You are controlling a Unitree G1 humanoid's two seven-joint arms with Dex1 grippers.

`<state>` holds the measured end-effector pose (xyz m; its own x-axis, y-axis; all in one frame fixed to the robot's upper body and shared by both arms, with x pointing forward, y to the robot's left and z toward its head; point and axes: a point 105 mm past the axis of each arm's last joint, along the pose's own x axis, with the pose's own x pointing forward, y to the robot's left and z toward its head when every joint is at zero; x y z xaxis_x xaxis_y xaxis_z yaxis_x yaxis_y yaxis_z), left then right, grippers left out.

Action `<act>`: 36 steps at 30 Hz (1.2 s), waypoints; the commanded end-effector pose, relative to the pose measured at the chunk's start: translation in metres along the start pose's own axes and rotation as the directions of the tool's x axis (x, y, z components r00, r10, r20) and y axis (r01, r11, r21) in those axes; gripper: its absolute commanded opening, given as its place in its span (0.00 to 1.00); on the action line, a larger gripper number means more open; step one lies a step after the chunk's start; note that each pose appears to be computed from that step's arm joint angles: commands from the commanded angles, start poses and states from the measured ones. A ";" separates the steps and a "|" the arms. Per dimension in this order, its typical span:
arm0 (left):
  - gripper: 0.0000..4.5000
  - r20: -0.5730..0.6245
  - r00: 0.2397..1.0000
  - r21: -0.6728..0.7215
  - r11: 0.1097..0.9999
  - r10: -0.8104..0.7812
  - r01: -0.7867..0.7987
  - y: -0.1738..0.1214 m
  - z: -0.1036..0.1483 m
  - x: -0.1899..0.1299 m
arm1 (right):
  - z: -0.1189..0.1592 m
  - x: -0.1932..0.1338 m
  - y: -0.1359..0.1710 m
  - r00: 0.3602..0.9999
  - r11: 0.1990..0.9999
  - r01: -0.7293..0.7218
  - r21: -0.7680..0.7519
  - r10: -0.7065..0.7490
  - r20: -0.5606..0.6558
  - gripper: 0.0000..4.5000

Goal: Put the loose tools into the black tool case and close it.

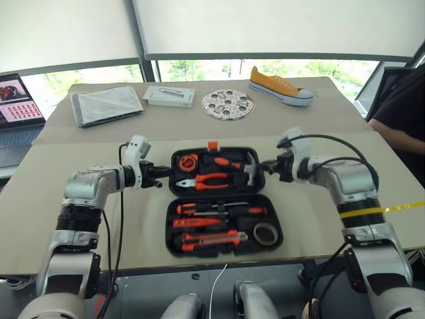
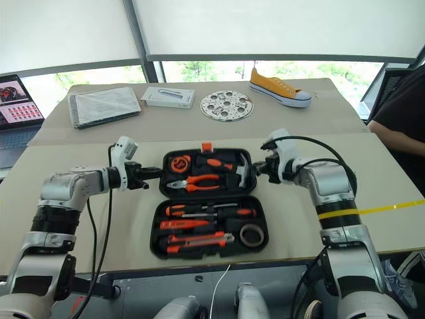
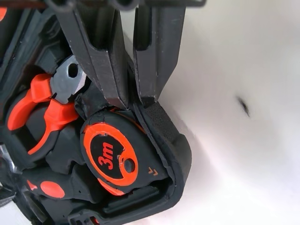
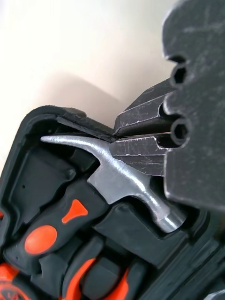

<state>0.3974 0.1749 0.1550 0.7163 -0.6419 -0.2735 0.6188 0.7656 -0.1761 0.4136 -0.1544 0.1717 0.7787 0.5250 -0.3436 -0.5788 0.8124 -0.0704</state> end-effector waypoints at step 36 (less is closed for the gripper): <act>1.00 -0.115 0.993 0.380 0.924 -0.004 0.048 -0.014 -0.037 -0.123 | -0.079 -0.155 0.089 0.896 0.823 -0.444 -0.355 0.420 -0.147 1.00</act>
<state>0.2807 0.2367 0.1460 0.6674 -0.6444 -0.3733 0.7230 0.6807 0.1176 0.2350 -0.1937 0.1375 0.4941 0.7345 -0.4653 -0.8688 0.4374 -0.2322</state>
